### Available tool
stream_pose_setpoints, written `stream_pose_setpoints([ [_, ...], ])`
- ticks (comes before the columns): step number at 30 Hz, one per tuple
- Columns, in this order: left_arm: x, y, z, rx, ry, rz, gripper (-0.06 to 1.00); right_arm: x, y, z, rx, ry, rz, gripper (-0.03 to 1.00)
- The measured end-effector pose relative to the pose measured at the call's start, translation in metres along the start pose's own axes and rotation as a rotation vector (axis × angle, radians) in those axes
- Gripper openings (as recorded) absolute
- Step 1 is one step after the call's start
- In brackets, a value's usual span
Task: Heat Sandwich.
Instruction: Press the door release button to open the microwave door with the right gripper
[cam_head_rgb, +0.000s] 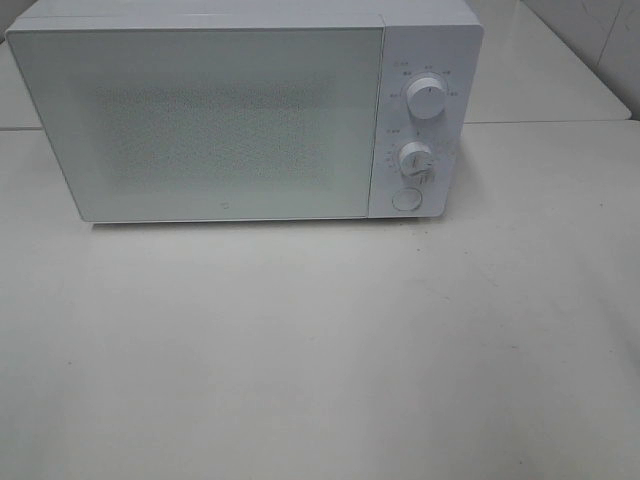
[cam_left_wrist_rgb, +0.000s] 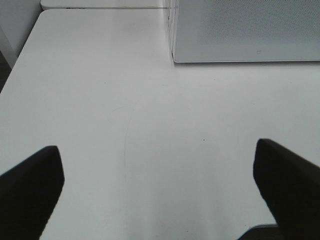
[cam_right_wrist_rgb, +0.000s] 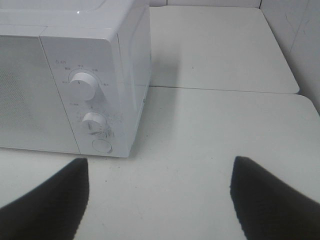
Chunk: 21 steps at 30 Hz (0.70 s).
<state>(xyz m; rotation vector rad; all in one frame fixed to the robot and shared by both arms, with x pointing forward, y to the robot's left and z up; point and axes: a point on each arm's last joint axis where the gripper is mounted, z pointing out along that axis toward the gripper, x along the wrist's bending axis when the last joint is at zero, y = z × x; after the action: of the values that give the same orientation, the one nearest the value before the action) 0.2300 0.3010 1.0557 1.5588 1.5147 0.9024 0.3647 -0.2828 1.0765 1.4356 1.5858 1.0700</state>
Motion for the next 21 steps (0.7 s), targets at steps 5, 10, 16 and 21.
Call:
stream_pose_setpoints([
  [5,0.0,0.0,0.0,0.0,0.0,0.0,0.98,0.001,0.002,0.02,0.009,0.006,0.005,0.76],
  [10,0.0,0.0,0.0,0.0,0.0,0.0,0.98,0.002,0.001,0.042,0.03,0.012,0.005,0.76],
  [16,0.0,0.0,0.0,0.0,0.0,0.0,0.98,0.004,-0.006,0.072,0.089,0.016,0.008,0.76],
  [21,0.0,0.0,0.0,0.0,0.0,0.0,0.98,0.005,-0.013,0.091,0.105,0.022,0.008,0.76],
])
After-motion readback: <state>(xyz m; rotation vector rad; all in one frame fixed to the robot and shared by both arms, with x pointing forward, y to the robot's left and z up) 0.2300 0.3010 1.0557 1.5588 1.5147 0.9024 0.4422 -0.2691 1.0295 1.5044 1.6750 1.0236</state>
